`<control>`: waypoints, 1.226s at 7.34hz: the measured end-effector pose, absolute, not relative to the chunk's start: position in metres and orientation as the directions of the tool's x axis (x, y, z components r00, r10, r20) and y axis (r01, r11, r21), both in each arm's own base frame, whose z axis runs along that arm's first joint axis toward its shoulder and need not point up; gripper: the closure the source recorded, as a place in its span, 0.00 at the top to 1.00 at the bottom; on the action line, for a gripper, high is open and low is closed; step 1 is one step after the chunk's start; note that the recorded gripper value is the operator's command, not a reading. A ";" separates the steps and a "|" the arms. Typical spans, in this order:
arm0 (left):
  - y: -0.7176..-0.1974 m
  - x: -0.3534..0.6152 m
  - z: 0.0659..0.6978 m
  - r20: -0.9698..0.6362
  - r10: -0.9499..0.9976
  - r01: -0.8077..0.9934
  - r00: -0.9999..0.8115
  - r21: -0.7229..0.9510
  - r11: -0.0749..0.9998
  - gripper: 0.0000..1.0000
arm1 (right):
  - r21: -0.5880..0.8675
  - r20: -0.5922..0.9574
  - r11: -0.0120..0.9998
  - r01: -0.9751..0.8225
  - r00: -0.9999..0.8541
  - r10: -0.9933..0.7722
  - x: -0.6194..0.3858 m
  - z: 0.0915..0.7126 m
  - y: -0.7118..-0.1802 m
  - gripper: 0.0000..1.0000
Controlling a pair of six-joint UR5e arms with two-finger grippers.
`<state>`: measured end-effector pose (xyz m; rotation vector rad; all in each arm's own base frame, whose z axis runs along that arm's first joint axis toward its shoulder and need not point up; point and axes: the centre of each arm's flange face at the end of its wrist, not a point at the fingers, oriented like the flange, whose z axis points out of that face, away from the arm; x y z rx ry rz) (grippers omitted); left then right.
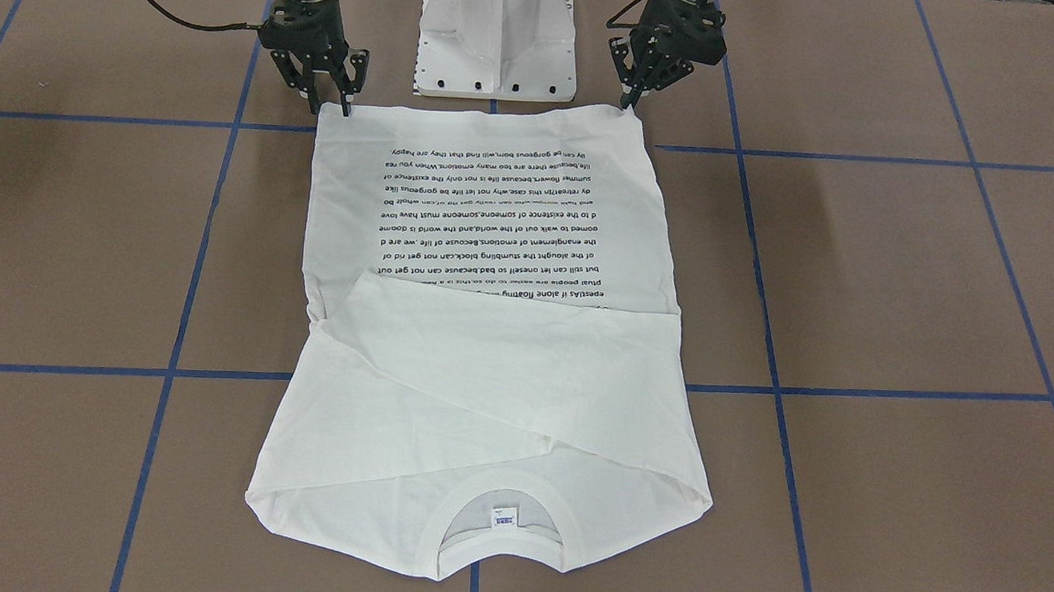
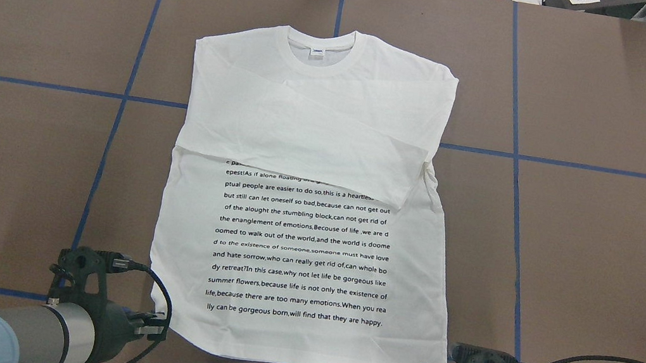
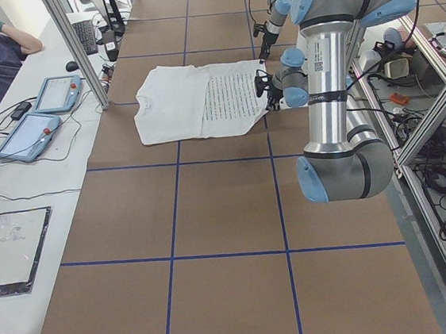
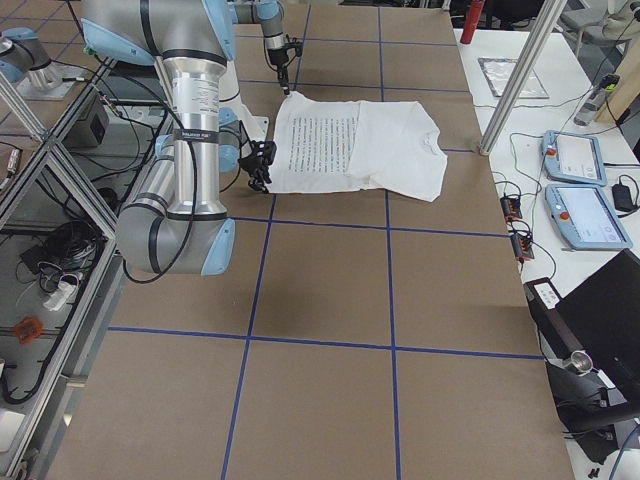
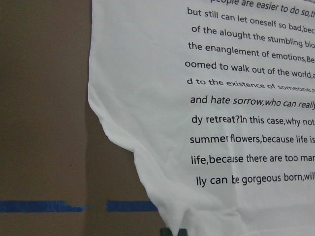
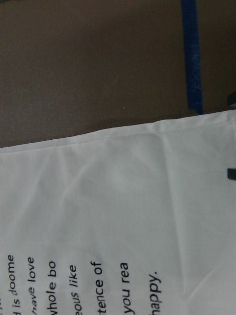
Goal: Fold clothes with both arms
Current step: 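Lift the hem with both grippers and fold it toward the collar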
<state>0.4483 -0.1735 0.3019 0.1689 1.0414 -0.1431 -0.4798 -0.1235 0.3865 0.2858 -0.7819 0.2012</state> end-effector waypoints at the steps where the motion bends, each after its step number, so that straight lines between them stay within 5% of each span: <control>1: -0.174 0.448 0.302 -0.867 -0.038 0.198 0.497 0.071 0.978 0.00 | 0.179 0.716 0.943 -0.282 0.694 0.072 -0.480 0.387 -0.123 0.00; 6: -0.173 0.432 0.284 -0.878 -0.024 0.188 0.478 0.076 0.979 0.00 | 0.141 0.705 0.950 -0.279 0.702 0.101 -0.449 0.361 -0.139 0.00; 9: -0.157 0.344 0.204 -0.894 0.011 0.070 0.448 0.047 0.996 0.00 | 0.024 0.657 0.979 -0.203 0.742 0.138 -0.335 0.263 -0.142 0.00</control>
